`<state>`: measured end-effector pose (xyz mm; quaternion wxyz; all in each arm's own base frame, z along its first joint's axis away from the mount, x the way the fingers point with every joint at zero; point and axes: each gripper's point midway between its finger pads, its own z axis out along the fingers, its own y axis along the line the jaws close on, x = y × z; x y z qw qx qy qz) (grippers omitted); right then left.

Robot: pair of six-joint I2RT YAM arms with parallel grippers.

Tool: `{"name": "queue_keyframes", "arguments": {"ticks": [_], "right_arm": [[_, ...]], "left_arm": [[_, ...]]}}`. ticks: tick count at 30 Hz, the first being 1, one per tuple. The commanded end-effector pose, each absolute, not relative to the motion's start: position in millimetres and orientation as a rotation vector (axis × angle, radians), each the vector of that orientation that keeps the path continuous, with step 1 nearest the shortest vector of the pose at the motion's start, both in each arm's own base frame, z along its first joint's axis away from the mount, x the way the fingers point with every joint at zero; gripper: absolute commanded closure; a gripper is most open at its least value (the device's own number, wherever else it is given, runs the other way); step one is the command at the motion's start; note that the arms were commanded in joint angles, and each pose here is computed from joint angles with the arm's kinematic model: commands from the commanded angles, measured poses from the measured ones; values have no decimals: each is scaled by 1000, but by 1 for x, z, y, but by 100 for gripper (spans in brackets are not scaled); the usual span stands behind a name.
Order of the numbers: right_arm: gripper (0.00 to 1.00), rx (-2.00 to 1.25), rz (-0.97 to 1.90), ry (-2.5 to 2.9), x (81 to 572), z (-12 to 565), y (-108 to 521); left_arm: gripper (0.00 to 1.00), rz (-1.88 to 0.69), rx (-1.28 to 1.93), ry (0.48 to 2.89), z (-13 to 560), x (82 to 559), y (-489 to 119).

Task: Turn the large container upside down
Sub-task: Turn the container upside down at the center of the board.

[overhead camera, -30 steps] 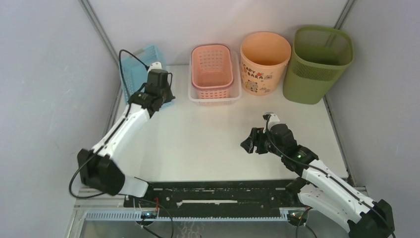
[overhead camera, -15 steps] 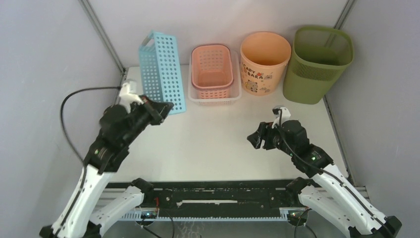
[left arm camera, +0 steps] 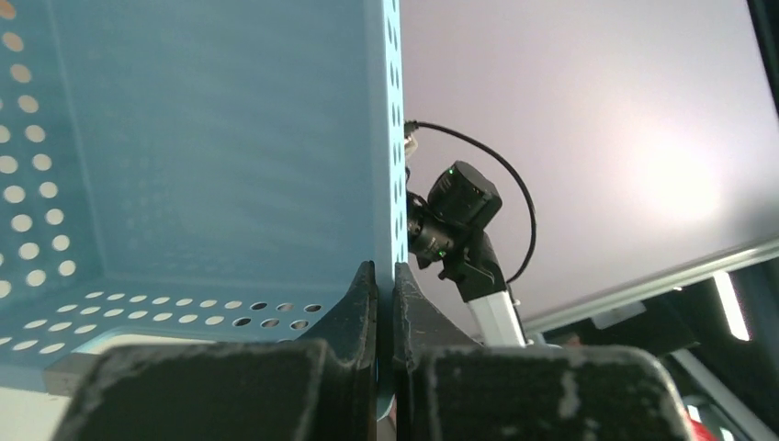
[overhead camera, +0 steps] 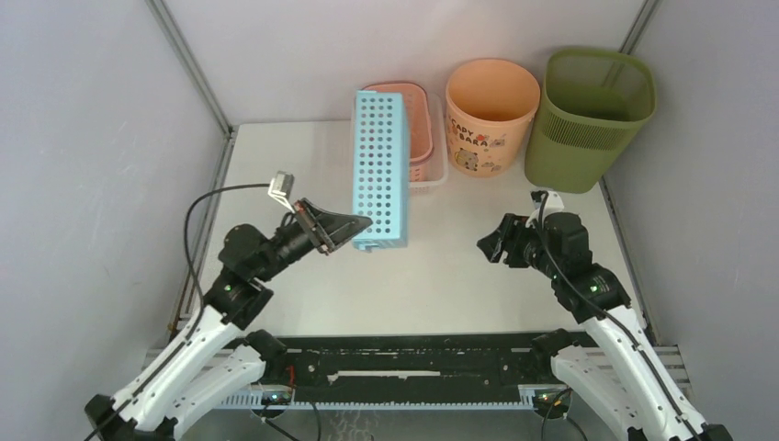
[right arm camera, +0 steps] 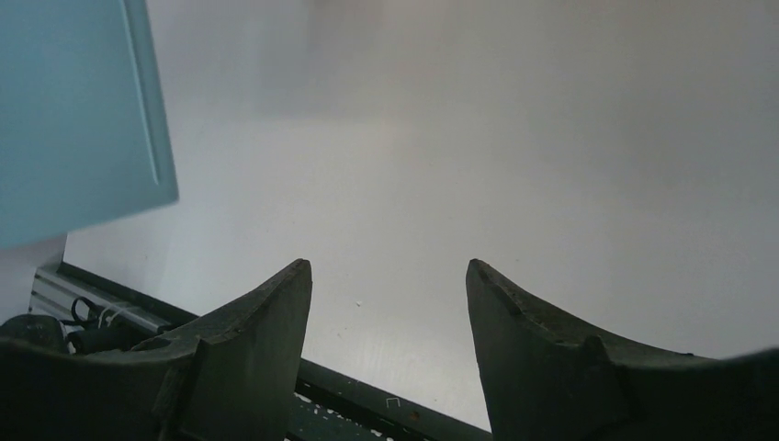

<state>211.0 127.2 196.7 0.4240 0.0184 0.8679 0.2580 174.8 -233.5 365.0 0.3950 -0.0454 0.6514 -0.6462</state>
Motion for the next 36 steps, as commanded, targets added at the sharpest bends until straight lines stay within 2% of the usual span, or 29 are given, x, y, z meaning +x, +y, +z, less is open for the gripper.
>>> {"name": "queue_keyframes", "arguments": {"ticks": [1, 11, 15, 22, 36], "right_arm": [[29, 83, 634, 2102, 216, 231, 115], [29, 199, 525, 2046, 227, 276, 79], [29, 212, 522, 2047, 231, 280, 76], [29, 224, 497, 2084, 234, 269, 73], [29, 226, 460, 2131, 235, 254, 67]], "left_arm": [[100, -1930, -65, 1403, 416, 153, -244], [100, -2352, -311, 1099, 401, 160, -274], [100, -2420, -417, 1179, 376, 162, -314], [100, -2363, -508, 1265, 346, 168, -342], [100, -2401, -675, 1592, 260, 160, -430]]}}
